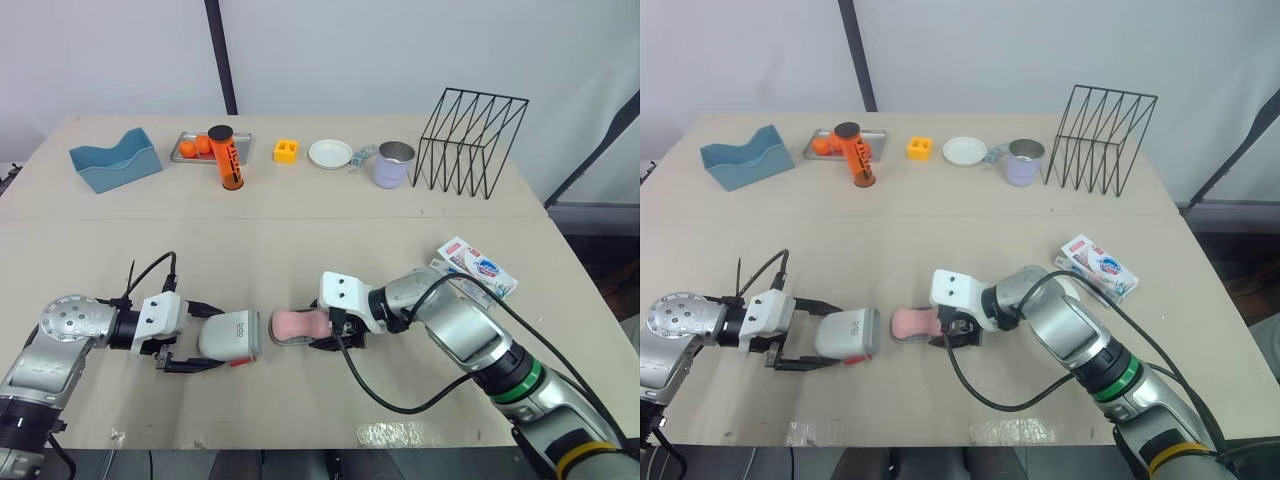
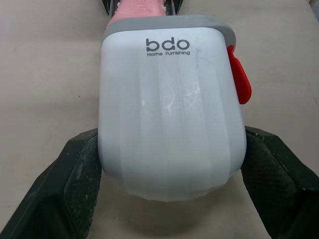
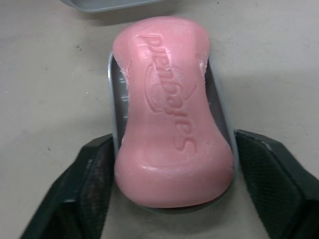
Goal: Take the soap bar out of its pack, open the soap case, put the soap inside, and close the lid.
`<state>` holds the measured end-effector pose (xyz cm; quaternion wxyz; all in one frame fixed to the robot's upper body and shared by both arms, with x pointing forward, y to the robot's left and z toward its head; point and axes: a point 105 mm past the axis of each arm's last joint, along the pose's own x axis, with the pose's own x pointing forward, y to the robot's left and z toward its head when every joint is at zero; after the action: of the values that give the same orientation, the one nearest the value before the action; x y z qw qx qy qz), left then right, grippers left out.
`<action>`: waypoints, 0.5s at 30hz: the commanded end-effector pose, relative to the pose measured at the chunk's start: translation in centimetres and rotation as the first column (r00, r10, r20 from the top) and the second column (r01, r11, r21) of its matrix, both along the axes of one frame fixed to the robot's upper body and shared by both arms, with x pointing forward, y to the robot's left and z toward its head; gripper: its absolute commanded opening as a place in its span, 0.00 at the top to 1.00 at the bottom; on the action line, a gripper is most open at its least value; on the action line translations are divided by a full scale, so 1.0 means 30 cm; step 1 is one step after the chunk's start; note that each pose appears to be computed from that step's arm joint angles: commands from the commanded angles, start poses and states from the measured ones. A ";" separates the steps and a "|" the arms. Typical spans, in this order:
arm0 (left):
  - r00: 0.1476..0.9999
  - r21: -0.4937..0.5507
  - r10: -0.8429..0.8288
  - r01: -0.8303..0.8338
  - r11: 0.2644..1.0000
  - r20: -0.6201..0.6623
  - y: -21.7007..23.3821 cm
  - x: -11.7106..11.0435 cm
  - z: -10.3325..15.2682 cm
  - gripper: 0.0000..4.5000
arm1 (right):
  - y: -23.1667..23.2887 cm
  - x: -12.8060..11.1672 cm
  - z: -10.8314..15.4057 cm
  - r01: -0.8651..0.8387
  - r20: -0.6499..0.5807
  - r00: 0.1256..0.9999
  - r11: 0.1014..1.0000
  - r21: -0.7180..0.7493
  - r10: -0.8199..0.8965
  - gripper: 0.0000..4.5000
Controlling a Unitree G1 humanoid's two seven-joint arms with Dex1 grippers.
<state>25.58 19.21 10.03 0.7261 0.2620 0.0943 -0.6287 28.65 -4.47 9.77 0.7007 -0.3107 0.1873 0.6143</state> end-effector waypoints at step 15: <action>0.999 0.004 -0.001 0.001 1.000 0.035 0.003 0.002 0.032 0.23 | -0.014 -0.010 -0.023 -0.001 -0.033 0.999 1.000 -0.007 0.001 0.44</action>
<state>25.63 19.21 10.05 0.7278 0.2623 0.0936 -0.6267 28.59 -4.62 9.78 0.6993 -0.3084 0.1860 0.6174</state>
